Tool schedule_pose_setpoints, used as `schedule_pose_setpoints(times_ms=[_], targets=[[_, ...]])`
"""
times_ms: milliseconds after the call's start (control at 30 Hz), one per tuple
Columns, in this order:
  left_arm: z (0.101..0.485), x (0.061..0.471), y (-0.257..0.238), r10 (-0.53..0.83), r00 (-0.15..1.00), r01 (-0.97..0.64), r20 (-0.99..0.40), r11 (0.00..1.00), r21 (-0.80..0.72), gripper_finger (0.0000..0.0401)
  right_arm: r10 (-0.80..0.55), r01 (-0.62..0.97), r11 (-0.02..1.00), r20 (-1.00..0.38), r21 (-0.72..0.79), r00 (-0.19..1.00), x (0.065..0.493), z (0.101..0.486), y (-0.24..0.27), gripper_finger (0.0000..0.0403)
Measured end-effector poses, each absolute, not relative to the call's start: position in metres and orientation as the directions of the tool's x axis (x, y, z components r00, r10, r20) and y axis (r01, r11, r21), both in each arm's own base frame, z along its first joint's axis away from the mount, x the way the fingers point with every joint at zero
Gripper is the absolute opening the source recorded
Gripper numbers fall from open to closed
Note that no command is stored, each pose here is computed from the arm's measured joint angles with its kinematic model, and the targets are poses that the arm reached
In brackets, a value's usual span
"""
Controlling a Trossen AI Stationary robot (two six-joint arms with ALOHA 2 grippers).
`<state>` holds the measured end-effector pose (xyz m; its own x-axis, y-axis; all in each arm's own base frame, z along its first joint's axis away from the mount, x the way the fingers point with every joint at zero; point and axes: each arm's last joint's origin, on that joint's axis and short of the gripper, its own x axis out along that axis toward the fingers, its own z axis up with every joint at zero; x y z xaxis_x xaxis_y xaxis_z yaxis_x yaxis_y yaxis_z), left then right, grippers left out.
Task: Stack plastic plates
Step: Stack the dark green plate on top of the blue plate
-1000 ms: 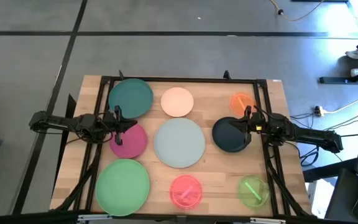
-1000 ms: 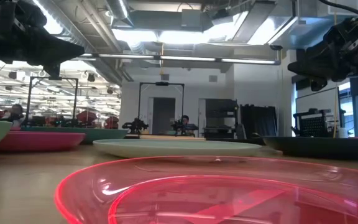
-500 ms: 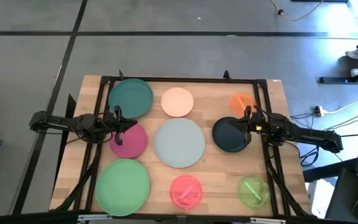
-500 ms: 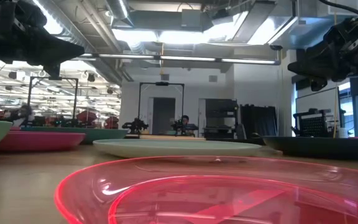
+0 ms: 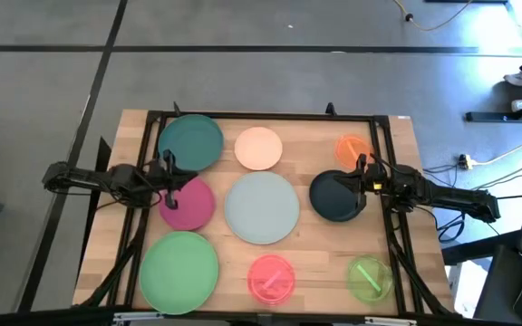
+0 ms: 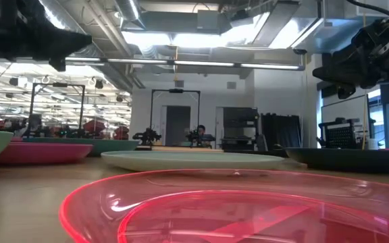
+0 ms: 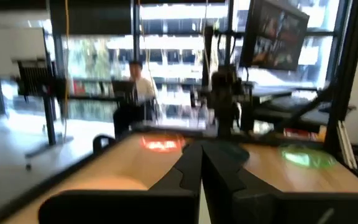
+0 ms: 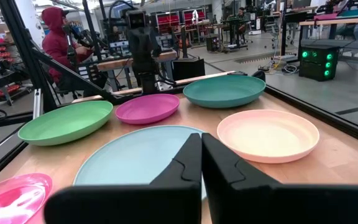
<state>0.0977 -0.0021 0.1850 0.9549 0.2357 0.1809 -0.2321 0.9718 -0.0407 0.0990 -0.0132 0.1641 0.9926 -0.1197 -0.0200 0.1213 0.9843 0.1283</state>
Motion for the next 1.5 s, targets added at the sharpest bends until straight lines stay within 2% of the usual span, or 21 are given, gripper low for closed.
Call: schedule_pose_setpoints(times_ms=[200,467,600,933,1033,1233,1333,1500], targets=[[0.197,0.094,-0.001,0.253,0.921,-0.249,0.297,0.967,-0.05,0.0004,-0.119,0.121,0.984,-0.02,0.128,0.993,0.099,0.164,-0.013,0.0001],[0.197,0.096,-0.004,0.148,0.942,-0.145,0.302,0.989,-0.035,0.0004,-0.119,0.12,0.984,-0.015,0.131,0.993,0.099,0.165,-0.013,0.0001],[0.193,0.1,-0.006,0.118,0.959,-0.106,0.258,0.993,-0.058,0.0004,-0.121,0.121,0.955,-0.017,0.269,0.992,0.099,0.164,-0.013,0.0001],[0.195,0.107,-0.005,0.192,0.944,-0.177,0.267,0.981,-0.08,0.0004,-0.372,0.313,0.903,0.168,0.296,0.913,0.096,0.183,-0.02,0.0001],[0.194,0.111,-0.005,0.198,0.946,-0.179,0.256,0.979,-0.097,0.0004,-0.301,0.261,0.943,0.201,0.205,0.932,0.096,0.186,-0.018,0.0001],[0.195,0.121,-0.005,0.222,0.942,-0.199,0.251,0.973,-0.112,0.0004,-0.196,0.173,0.976,0.189,0.133,0.962,0.097,0.185,-0.015,0.0001],[0.2,0.129,-0.006,0.233,0.946,-0.21,0.225,0.97,-0.12,0.0004,-0.167,0.151,0.983,0.16,0.108,0.973,0.098,0.182,-0.015,0.0001],[0.203,0.15,-0.009,0.231,0.964,-0.218,0.133,0.97,-0.105,0.0004,-0.15,0.133,0.986,0.194,0.096,0.969,0.098,0.185,-0.014,0.0001]])
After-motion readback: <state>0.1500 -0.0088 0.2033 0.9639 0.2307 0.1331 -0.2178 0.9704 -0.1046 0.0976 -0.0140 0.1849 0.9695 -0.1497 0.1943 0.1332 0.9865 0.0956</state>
